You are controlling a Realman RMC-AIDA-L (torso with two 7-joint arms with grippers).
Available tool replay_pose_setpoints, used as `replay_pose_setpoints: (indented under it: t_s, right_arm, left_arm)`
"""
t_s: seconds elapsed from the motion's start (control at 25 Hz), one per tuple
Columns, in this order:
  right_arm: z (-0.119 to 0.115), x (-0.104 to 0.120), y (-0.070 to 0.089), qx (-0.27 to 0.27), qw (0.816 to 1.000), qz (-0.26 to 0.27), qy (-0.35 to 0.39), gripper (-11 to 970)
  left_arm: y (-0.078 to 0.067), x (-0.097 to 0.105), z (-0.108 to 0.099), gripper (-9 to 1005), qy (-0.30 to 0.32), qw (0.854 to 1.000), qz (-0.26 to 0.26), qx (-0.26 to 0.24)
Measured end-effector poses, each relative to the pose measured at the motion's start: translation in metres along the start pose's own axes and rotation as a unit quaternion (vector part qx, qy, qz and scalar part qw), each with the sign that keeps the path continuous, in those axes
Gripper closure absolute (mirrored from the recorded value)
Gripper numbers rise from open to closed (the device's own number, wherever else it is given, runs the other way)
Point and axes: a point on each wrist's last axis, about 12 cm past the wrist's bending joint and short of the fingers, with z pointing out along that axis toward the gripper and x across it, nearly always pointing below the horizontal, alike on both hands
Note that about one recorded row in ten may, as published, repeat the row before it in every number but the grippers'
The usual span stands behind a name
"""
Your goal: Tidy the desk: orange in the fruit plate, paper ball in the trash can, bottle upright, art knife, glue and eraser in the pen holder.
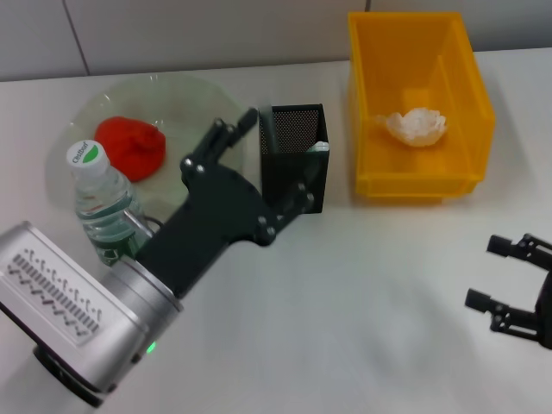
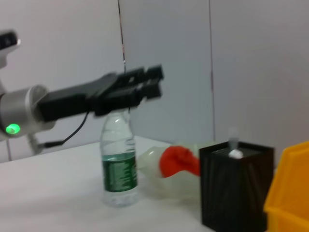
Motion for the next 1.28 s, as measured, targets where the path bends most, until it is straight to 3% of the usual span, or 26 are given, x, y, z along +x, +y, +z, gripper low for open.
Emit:
replay_pose_setpoints:
  t_s: [0.36, 0.44, 0.56, 0.6, 0.8, 1.0, 1.28]
  right_arm:
    - [-0.010, -0.009, -0.015, 0.022, 0.999, -0.029, 0.000, 154]
    - [-0.011, -0.009, -0.017, 0.029, 0.999, -0.034, 0.001, 154]
    - [-0.011, -0.009, -0.019, 0.034, 0.999, -0.040, 0.005, 154]
    - [-0.011, -0.008, -0.019, 0.035, 0.999, -0.041, 0.007, 154]
    - [-0.012, -0.008, -0.022, 0.042, 0.998, -0.044, 0.016, 153]
    - [-0.011, -0.008, -0.023, 0.042, 0.998, -0.047, 0.017, 153]
    - [-0.010, -0.007, -0.023, 0.043, 0.998, -0.048, 0.020, 153]
  left_arm:
    - [-0.008, 0.001, -0.003, 210, 0.018, 1.000, -0.015, 0.009]
    - [-0.003, -0.017, 0.029, 211, 0.062, 0.997, -0.040, 0.027]
    - [-0.003, -0.028, 0.043, 212, 0.092, 0.994, -0.042, 0.050]
    - [-0.003, -0.040, 0.053, 213, 0.111, 0.990, -0.043, 0.074]
    - [0.003, -0.065, 0.070, 213, 0.129, 0.985, -0.049, 0.106]
    - [0.000, -0.077, 0.079, 214, 0.142, 0.981, -0.048, 0.125]
    - [0.018, -0.096, 0.083, 214, 0.148, 0.979, -0.075, 0.119]
